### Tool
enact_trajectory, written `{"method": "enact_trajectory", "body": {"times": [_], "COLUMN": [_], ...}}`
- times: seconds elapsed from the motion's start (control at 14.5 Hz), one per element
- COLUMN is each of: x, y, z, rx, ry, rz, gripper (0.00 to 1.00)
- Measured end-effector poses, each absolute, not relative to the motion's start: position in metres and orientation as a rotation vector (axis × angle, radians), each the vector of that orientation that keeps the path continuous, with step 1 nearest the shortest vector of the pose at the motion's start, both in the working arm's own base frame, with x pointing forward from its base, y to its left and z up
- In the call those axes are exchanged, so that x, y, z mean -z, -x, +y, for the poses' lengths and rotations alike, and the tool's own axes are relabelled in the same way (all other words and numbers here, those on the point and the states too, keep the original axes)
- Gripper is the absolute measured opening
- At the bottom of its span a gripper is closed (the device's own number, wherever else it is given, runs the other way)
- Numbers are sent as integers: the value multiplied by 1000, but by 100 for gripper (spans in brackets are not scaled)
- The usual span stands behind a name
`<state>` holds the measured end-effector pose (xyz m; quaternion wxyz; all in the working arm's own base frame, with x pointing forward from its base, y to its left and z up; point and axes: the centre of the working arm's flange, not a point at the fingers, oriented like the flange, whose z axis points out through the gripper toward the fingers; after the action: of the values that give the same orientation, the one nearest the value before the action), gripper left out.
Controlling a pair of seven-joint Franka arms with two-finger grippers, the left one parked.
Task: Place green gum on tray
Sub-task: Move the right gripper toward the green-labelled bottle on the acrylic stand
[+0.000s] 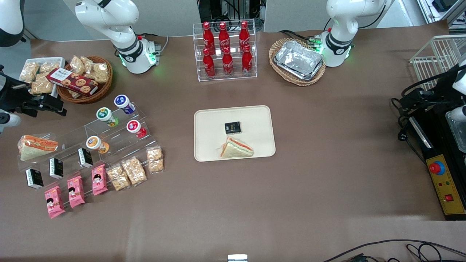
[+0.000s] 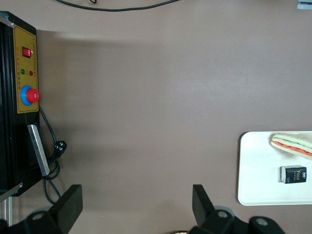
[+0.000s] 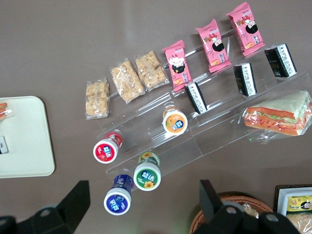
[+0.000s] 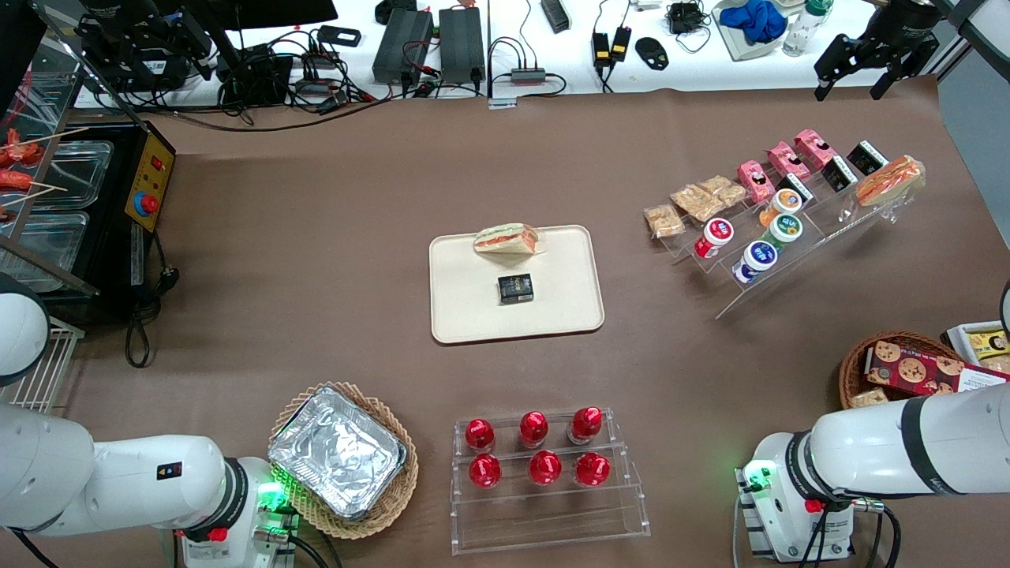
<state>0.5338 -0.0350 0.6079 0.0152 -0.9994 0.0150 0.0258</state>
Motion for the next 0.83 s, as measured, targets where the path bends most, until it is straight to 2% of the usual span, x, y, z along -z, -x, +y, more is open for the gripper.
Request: {"method": "enact_trajectory", "body": {"times": [0.55, 0.83], "x": [-609, -608], "y": [-532, -497], "z": [-35, -28], "rx": [-81, -77], "ry": [3110, 3106], "rz": [46, 30], "gripper": [100, 100]}}
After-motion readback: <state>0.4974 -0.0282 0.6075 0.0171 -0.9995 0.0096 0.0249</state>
